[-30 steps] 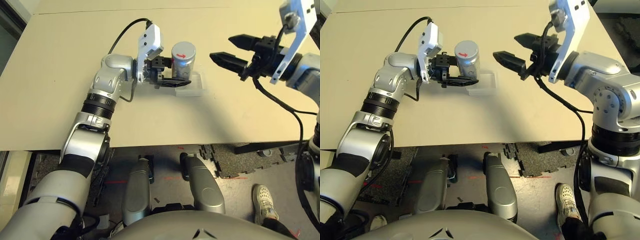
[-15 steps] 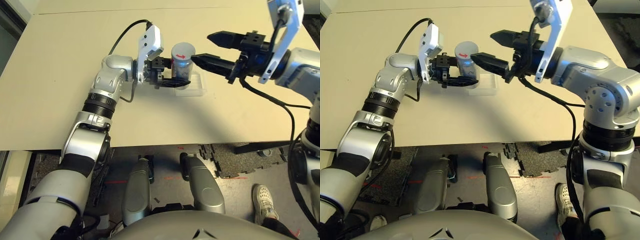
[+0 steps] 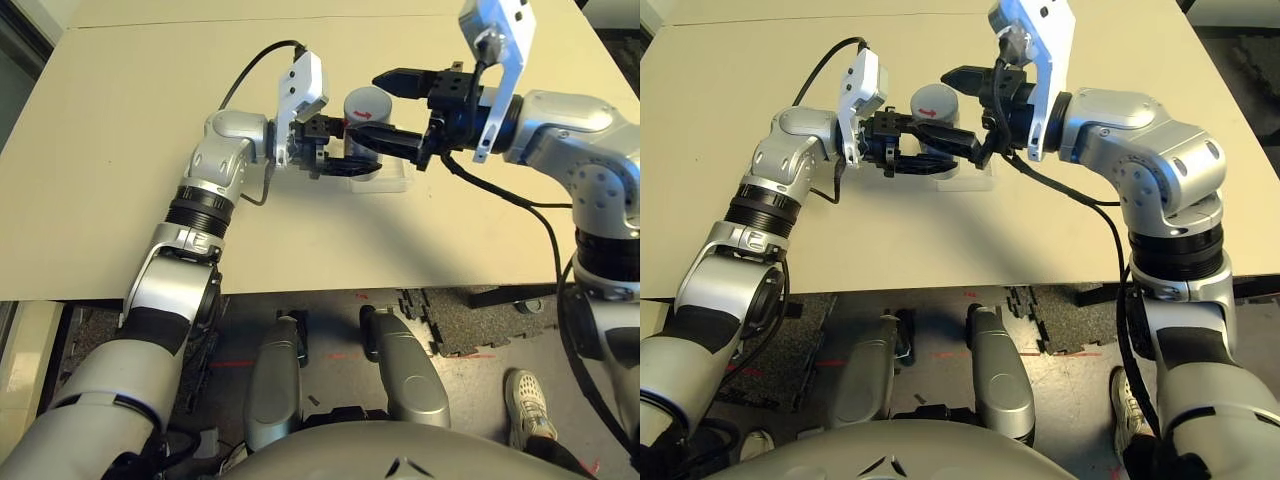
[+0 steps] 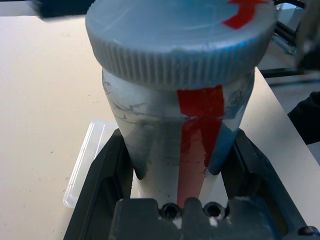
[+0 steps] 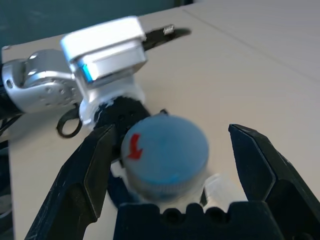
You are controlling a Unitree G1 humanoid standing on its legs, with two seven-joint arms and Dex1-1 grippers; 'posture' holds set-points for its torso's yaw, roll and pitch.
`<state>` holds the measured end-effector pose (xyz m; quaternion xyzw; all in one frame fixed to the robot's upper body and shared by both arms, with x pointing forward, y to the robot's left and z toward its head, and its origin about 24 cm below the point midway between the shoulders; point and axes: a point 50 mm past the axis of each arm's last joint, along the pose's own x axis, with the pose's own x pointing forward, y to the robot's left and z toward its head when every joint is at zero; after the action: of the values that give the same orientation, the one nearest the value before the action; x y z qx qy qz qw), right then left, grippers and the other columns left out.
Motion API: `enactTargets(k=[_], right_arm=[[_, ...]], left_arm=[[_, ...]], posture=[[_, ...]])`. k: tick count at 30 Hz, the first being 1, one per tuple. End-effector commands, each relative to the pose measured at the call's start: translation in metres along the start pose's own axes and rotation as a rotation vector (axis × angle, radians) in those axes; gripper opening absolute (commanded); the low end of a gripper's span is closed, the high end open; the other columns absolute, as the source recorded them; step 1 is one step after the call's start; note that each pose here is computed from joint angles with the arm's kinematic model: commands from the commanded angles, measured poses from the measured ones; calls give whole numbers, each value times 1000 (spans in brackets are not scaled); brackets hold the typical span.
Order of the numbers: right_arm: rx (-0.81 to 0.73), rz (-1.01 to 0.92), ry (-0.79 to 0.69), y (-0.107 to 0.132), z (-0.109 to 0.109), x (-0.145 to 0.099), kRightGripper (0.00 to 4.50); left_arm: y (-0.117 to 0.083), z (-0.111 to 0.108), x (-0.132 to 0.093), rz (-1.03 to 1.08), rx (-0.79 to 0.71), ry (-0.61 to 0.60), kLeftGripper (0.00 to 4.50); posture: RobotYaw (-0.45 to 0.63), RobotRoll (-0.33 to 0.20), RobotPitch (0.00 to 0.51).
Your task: Pour the medicine from the bottle into the box.
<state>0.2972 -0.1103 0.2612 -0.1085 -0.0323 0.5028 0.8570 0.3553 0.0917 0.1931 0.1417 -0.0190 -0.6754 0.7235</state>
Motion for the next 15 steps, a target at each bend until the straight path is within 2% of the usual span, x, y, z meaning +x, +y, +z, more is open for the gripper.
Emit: enactTargets(k=[1,3,6,8,10,15], right_arm=[[-13,-5,-15,0,2,3,4500],[-14,-7,-17,0,2,4,4500],[-11,3,-13,2,1,4,3908],[-6,11,-9,4,0,4,3125],[-1,24,2,6,-2,4,2577],[5,28,7,8,-3,3,2578]], left_arm=[[-3,0,1,-16,10,9,2673],[-3,0,1,-17,10,10,2673],[-3,0,1,-19,10,11,2673],[-3,0,1,-20,10,11,2673],[-3,0,2,-22,11,11,2672],[-3,0,2,-22,11,11,2671]], posture=[[-149,0,208],[-151,0,207],[-152,0,204],[-154,0,203],[-155,0,202],[-154,0,207]])
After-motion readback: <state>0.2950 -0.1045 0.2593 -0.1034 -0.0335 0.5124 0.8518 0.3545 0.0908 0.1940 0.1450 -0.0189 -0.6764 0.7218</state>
